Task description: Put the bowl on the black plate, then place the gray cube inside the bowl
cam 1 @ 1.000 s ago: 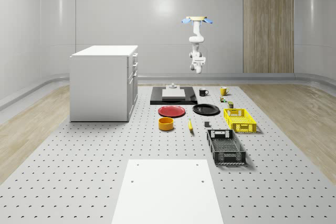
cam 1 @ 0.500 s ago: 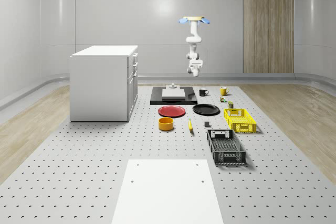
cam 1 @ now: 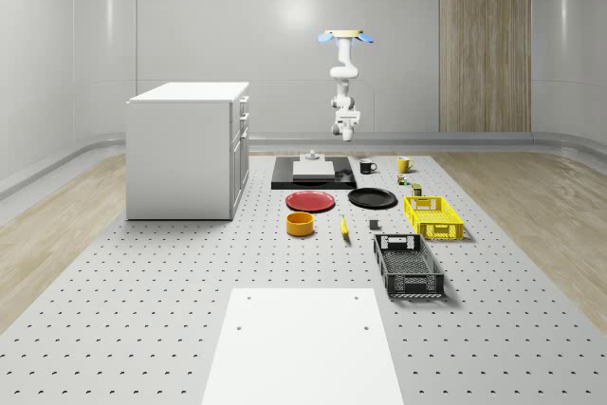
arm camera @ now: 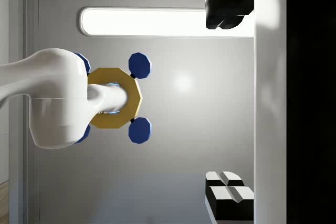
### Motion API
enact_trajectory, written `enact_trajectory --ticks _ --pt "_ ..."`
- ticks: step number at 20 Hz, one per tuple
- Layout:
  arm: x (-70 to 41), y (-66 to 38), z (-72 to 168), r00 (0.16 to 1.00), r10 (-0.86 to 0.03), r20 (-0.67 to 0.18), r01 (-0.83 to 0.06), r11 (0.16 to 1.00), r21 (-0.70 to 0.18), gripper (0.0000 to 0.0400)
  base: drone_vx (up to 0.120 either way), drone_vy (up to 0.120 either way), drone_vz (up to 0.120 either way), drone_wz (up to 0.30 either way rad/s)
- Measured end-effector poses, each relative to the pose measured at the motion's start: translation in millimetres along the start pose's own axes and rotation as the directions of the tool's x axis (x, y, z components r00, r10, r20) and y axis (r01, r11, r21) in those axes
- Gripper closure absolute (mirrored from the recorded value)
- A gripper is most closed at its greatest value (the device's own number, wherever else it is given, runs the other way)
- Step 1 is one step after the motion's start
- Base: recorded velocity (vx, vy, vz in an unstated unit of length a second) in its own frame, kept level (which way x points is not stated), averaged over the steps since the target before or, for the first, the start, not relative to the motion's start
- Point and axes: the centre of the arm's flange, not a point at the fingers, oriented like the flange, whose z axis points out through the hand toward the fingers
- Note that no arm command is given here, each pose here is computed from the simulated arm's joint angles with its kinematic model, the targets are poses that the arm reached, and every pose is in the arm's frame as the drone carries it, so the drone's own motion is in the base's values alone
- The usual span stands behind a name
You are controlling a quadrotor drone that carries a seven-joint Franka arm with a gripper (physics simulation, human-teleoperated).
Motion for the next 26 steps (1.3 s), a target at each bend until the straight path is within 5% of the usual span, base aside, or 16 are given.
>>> enact_trajectory --ticks 26 --pt "-3.7 -1.0 -0.4 0.999 0.000 -0.037 0.000 1.000 -0.010 0.0000 0.120 -0.120 0.000 0.000"
